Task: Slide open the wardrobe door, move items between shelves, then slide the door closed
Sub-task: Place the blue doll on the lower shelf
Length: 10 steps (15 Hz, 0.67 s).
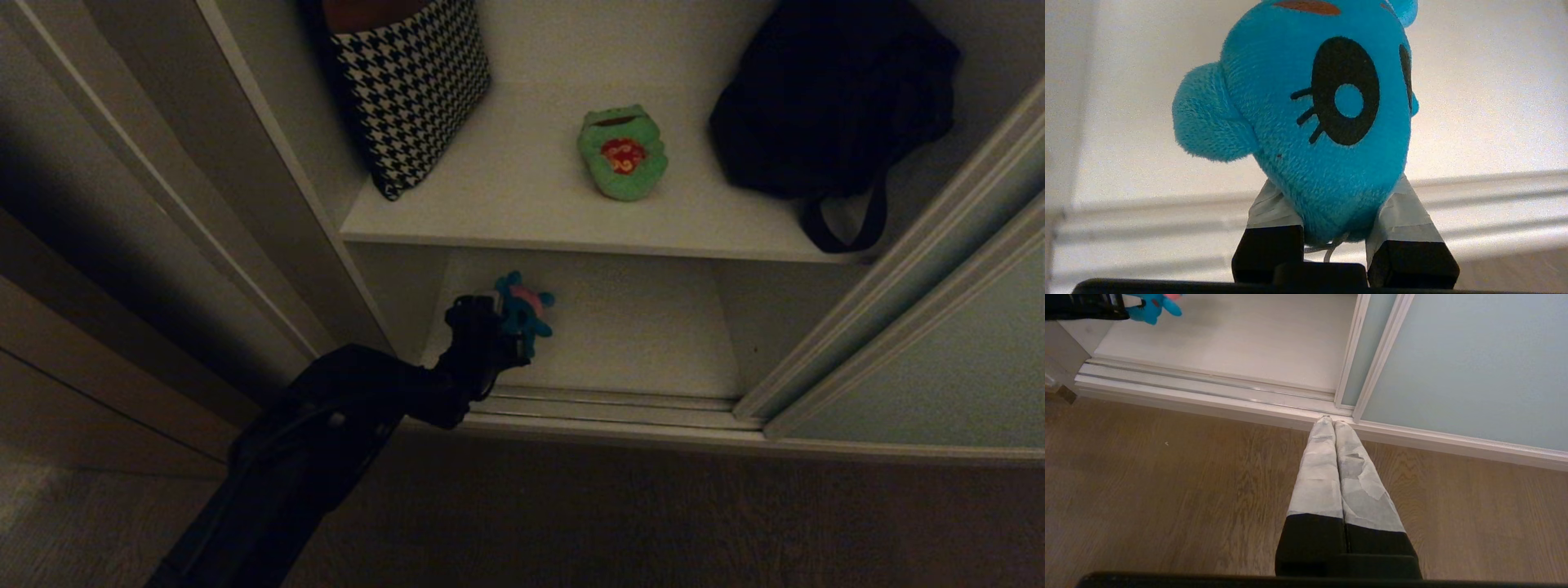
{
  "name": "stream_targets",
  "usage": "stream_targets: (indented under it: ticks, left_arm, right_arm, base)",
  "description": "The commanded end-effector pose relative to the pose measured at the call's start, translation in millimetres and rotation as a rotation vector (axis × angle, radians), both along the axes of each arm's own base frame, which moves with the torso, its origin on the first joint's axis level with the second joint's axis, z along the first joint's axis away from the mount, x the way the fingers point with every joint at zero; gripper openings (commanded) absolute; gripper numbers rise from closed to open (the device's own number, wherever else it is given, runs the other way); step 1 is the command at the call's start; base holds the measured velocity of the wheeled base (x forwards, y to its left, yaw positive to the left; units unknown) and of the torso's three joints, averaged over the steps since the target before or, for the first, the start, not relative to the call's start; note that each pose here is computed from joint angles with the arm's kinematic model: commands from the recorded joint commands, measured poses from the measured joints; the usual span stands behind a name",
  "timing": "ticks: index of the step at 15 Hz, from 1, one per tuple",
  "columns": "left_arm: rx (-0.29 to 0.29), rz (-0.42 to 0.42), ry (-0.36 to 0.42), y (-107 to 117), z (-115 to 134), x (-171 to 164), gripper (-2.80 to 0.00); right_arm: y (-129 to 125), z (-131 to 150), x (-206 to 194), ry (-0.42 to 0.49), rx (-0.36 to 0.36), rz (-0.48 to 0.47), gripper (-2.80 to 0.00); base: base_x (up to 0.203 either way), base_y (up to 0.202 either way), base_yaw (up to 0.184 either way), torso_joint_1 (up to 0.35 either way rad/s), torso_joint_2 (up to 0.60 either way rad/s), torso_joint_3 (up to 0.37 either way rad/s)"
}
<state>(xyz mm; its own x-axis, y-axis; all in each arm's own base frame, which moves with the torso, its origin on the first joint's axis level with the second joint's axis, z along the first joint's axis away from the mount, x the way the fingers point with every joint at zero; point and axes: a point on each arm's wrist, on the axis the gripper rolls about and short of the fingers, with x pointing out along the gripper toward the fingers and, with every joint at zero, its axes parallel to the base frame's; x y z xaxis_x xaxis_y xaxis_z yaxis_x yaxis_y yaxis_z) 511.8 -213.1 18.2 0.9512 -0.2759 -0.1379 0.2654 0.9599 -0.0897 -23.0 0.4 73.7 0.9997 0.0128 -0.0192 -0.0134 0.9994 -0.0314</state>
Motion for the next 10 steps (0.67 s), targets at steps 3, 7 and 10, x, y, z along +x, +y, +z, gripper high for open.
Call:
stream_targets:
  ticks: [3, 7, 10]
  left_arm:
    - [0.041, 0.011, -0.111, 16.8, -26.8, 9.2, -2.8]
    - [0.035, -0.002, -0.129, 25.6, -28.8, 12.6, -2.8]
    - [0.036, -0.018, -0.149, 32.5, -34.1, 14.8, -2.8]
  right_arm:
    - [0.0, -0.1, -0.1, 0.001, 0.001, -0.001, -2.8]
    - [0.0, 0.0, -0.1, -0.001, 0.0, 0.001, -2.8]
    - [0.0, 0.0, -0.1, -0.001, 0.0, -0.001, -2.8]
  base:
    - [0.0, 0.0, 0.0, 0.0, 0.0, 0.0]
    - [0.0, 0.0, 0.0, 0.0, 0.0, 0.0]
    - [0.0, 0.0, 0.0, 0.0, 0.0, 0.0]
